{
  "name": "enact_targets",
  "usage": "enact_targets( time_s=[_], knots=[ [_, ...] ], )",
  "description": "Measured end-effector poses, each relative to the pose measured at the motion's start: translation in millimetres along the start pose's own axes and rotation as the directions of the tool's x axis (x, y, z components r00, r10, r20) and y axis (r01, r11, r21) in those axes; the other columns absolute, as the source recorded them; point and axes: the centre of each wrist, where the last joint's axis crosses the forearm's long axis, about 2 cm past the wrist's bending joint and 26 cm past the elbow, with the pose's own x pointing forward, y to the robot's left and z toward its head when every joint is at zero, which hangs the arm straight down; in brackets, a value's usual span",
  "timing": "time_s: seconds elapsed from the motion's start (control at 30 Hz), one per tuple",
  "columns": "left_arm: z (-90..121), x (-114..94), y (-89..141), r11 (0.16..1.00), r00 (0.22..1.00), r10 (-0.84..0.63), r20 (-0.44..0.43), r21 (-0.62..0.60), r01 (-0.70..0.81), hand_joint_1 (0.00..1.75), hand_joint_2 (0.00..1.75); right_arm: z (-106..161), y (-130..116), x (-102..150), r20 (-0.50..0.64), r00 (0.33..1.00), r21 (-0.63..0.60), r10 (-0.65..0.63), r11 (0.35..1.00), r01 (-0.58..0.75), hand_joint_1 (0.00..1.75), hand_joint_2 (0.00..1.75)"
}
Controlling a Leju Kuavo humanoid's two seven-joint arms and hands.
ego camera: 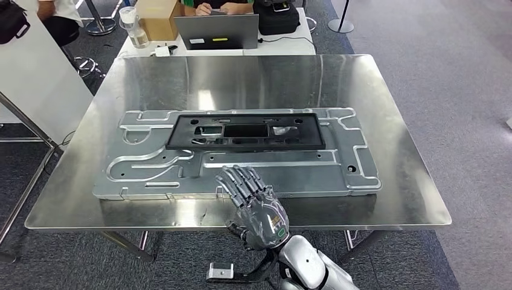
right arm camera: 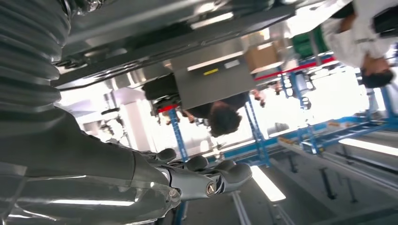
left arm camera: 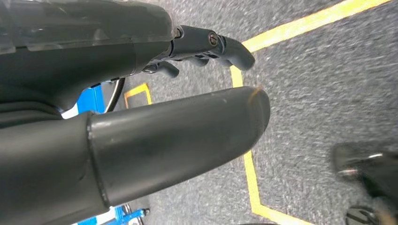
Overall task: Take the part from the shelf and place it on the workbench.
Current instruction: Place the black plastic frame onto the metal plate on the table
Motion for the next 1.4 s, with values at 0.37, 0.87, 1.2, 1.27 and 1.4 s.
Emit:
enact_targets(
  time_s=[0.37,0.87,1.2,1.27,1.4],
  knots=[
    [-0.3,1.6,-0.8,1.0,1.0,0.026,-0.001,0.012,-0.026,0.0,0.0,6.2,-14.7,36.7,0.094,0.988,-0.084,-0.124,0.988,0.131,0.0,0.0],
    [-0.9,10.7,-16.2,0.996,0.996,0.081,0.033,0.024,-0.082,0.0,0.0,46.8,5.0,46.2,-0.157,0.704,-0.156,-0.693,0.721,0.675,0.0,0.0],
    [2.0,-3.2,-14.9,0.991,0.992,0.123,-0.007,0.058,-0.123,0.0,0.0,230.4,101.8,-20.9,-0.789,0.28,-0.273,-0.546,0.721,0.637,0.0,0.0],
    [1.6,-1.5,-14.7,0.989,0.991,0.132,-0.003,0.06,-0.132,0.0,0.0,263.9,105.8,-21.3,-0.893,0.133,-0.276,-0.429,0.759,0.59,0.0,0.0],
    [1.8,-1.6,-17.1,0.988,0.99,0.143,-0.002,0.059,-0.142,0.0,0.0,299.7,106.3,-1.8,-0.955,-0.105,-0.285,-0.276,0.766,0.576,0.0,0.0]
  ],
)
